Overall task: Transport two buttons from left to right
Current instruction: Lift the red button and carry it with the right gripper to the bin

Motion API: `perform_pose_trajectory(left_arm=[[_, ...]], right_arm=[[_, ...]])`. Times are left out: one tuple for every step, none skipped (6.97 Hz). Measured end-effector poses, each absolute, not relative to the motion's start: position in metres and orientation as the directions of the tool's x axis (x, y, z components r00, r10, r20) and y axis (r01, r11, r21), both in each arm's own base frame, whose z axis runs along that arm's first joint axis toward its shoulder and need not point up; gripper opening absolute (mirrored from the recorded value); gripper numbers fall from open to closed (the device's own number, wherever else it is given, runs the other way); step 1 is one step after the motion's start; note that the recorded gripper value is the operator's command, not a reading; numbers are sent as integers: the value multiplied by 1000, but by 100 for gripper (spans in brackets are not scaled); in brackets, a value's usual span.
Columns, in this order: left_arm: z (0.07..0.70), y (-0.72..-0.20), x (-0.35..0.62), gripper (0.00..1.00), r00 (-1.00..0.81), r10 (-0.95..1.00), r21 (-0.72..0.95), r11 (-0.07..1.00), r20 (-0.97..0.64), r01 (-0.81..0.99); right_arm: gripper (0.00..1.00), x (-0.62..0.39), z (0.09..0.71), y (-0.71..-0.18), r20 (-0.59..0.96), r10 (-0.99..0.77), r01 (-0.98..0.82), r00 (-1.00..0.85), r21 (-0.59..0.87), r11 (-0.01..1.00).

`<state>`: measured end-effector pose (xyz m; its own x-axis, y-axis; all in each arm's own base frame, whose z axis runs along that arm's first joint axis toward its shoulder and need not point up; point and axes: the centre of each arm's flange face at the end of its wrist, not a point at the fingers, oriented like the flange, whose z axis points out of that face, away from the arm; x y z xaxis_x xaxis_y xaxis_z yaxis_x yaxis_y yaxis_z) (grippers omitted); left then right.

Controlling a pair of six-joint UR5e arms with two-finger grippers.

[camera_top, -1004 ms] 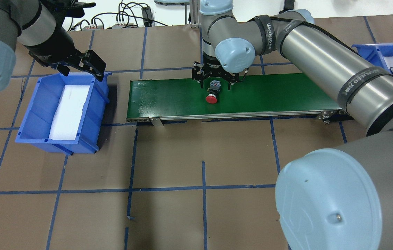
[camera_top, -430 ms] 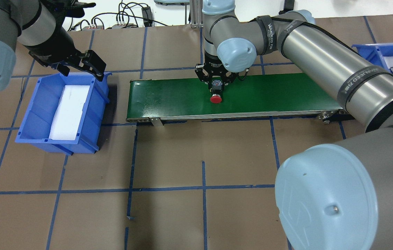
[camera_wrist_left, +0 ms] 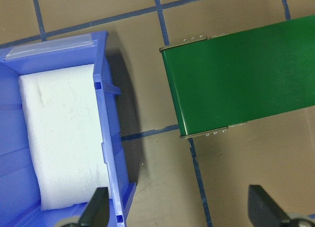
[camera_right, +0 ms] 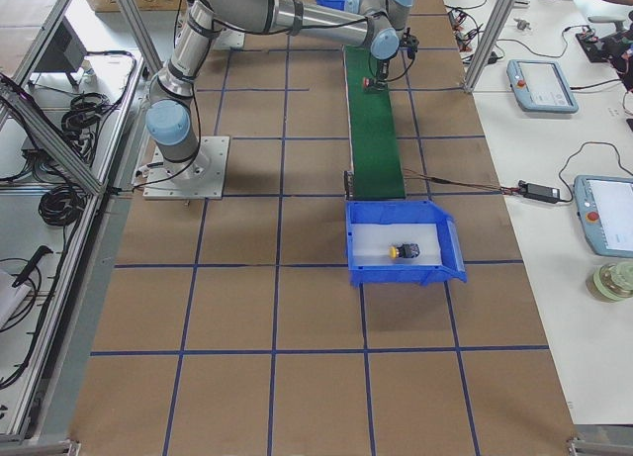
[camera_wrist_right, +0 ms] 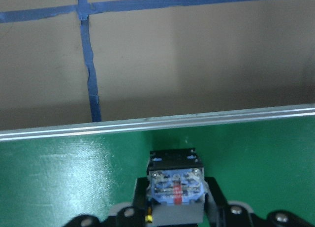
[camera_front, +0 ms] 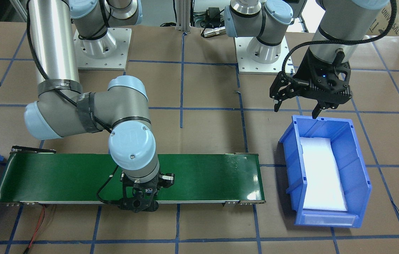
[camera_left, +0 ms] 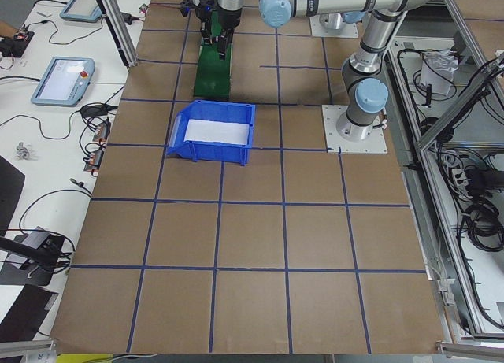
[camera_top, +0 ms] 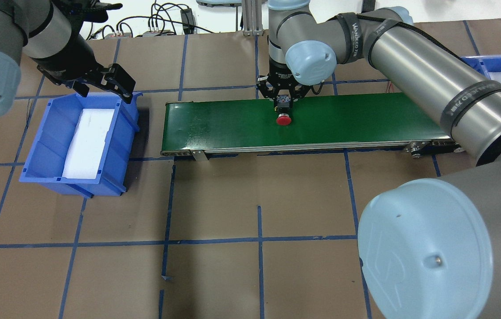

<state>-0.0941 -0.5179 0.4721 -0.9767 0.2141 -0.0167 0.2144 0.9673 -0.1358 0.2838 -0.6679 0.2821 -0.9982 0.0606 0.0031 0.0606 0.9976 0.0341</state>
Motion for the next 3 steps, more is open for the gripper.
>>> perform_pose_trajectory(left_arm=[[472, -519, -94, 100, -977, 214, -135, 968, -16, 214], [471, -520, -94, 100, -977, 213, -134, 968, -16, 214], [472, -521, -93, 100, -977, 213, -136, 967, -16, 214]], right_arm=[[5, 252, 307, -679, -3, 31, 31, -1000, 15, 999], [5, 209, 337, -688, -6, -17, -17, -1000, -2, 1000], [5, 157, 363, -695, -5, -68, -68, -998, -14, 998]])
